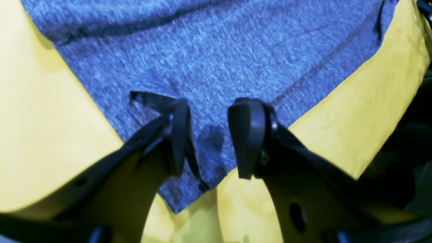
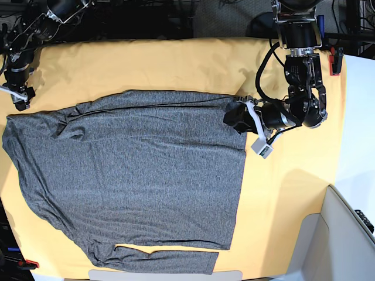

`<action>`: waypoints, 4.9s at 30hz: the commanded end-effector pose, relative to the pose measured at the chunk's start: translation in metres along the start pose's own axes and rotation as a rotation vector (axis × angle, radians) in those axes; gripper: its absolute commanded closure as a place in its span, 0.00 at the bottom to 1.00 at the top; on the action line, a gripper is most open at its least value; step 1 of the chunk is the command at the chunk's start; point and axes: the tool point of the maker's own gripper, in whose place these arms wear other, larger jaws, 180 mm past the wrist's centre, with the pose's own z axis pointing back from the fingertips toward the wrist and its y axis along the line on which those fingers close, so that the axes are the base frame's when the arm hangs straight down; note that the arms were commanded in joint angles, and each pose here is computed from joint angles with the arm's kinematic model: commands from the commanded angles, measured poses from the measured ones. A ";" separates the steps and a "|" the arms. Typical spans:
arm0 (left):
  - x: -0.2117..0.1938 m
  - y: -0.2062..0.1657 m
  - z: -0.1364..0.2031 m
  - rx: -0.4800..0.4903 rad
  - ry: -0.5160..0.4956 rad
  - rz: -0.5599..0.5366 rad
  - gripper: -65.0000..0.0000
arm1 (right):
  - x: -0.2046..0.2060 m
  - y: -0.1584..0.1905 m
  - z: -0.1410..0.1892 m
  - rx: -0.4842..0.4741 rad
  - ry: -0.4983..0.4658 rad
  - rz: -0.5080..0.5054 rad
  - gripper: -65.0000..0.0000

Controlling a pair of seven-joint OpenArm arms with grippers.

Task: Fold the T-shirt properly
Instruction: 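Grasp the shoulder corner with the right gripper, then regrip the shoulder edge with the left gripper, then lift the collar edge with both grippers and pull it toward the hem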

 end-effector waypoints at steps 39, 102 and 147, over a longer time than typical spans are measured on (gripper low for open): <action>0.003 0.055 0.056 0.151 -0.062 0.079 0.64 | -0.018 0.052 -0.050 0.100 0.094 -0.079 1.00; 0.041 0.016 0.015 0.020 -0.057 0.005 1.00 | 0.022 0.117 -0.028 0.240 0.022 0.261 1.00; 0.102 0.090 0.020 -0.039 -0.305 0.349 1.00 | 0.023 0.103 -0.087 0.101 0.025 0.107 1.00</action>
